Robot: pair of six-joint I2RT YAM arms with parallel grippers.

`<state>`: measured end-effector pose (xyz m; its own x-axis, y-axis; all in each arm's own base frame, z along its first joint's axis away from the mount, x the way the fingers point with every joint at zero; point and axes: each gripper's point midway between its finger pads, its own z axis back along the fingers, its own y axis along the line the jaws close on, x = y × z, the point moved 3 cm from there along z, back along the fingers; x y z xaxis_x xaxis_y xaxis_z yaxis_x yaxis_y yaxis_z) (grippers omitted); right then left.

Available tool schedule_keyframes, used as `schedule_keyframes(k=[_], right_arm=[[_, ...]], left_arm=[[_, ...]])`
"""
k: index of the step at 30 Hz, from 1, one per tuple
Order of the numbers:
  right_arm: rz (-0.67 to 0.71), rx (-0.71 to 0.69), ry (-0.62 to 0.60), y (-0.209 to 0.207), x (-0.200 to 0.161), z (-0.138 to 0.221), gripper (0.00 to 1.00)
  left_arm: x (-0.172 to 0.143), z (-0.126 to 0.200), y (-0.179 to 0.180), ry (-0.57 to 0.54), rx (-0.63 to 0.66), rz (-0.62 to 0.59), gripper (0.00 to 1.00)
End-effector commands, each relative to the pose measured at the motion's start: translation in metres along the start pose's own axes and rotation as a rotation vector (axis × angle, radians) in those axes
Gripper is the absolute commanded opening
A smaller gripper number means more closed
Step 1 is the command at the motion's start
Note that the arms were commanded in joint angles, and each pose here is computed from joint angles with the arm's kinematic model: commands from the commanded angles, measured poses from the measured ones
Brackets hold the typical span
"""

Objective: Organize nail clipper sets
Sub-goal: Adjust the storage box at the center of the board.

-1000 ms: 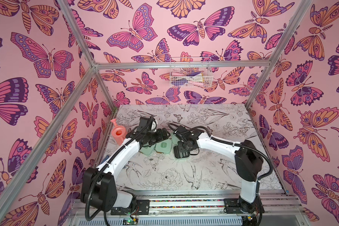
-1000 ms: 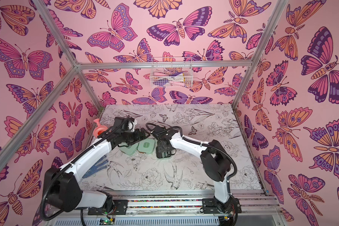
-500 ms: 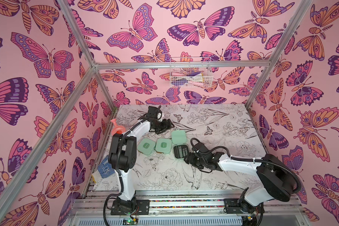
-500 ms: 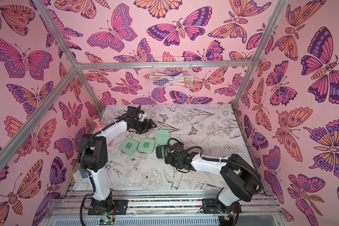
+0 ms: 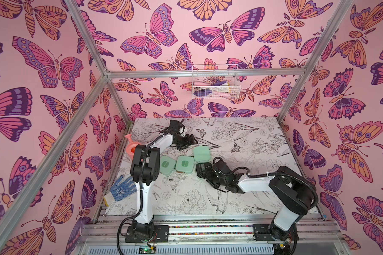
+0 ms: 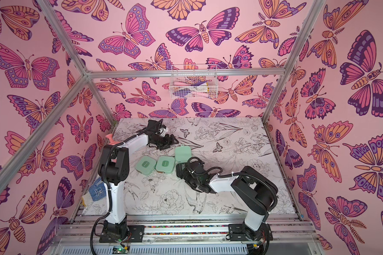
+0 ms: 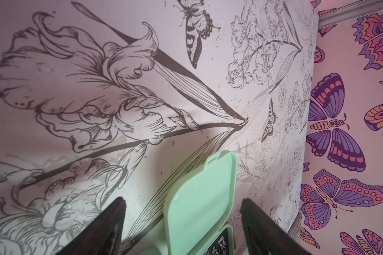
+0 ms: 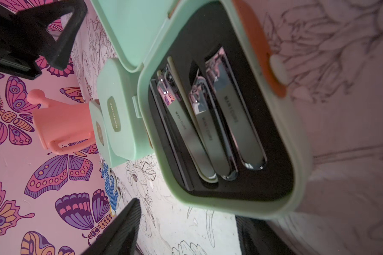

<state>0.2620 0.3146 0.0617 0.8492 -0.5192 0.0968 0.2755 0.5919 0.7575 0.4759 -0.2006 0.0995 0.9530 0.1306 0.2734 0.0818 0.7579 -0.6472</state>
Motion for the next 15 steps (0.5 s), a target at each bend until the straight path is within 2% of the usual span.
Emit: schedule_keyframes(k=[1,8,15], right_arm=[[-0.039,-0.056,-0.058,-0.017,0.017,-0.003,0.7],[-0.05,-0.092,-0.124,-0.026,0.057,0.0,0.7],[-0.072,-0.093,-0.12,-0.026,0.089,-0.015,0.7]], left_arm=[[0.004,0.003,-0.002,-0.008,-0.018,-0.033,0.83],[0.012,-0.008,-0.002,-0.01,-0.066,-0.033,0.83],[0.013,-0.018,-0.005,0.004,-0.127,-0.026,0.83]])
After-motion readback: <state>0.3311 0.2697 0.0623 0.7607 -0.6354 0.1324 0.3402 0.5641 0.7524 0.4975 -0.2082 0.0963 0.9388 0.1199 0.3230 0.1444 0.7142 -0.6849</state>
